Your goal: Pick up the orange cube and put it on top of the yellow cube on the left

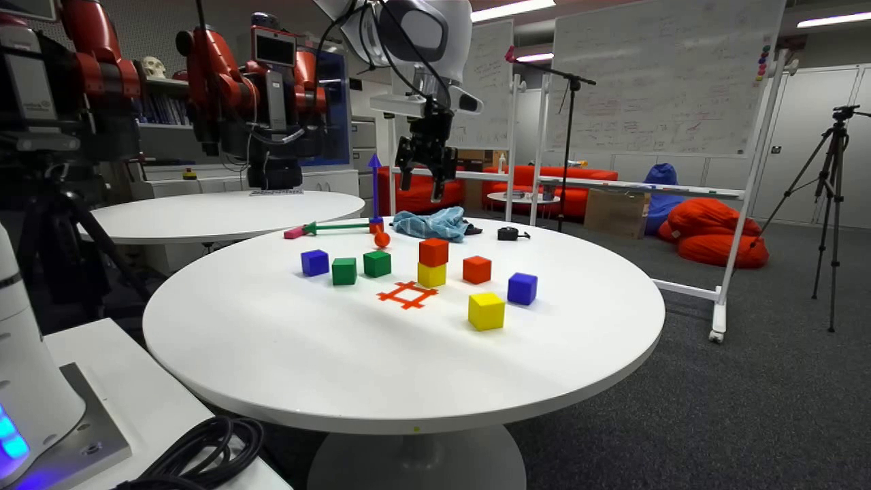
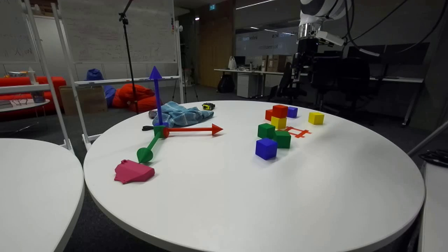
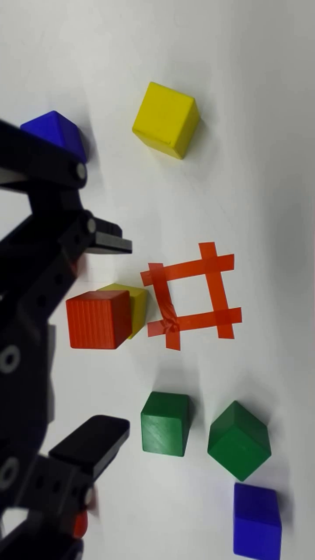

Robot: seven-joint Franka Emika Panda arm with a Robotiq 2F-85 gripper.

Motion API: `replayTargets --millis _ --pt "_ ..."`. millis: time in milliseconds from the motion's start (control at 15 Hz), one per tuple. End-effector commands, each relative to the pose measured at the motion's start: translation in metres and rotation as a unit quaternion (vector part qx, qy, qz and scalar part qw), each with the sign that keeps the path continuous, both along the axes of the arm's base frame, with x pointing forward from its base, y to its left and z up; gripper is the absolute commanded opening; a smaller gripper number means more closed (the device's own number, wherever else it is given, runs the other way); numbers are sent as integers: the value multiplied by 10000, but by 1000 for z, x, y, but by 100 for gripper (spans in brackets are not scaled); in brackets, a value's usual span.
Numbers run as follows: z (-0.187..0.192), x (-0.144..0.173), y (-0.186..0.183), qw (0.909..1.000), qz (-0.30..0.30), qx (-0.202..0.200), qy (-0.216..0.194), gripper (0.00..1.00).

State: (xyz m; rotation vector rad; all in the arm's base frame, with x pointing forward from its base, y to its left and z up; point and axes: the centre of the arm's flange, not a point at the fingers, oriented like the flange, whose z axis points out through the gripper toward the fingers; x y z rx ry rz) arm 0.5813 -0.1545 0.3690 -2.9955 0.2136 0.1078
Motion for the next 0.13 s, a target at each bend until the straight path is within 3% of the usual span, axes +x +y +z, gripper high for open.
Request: replayTargets --millis 0,67 --pt "0 0 0 10000 0 0 0 100" --pt "0 0 0 10000 0 0 0 100"
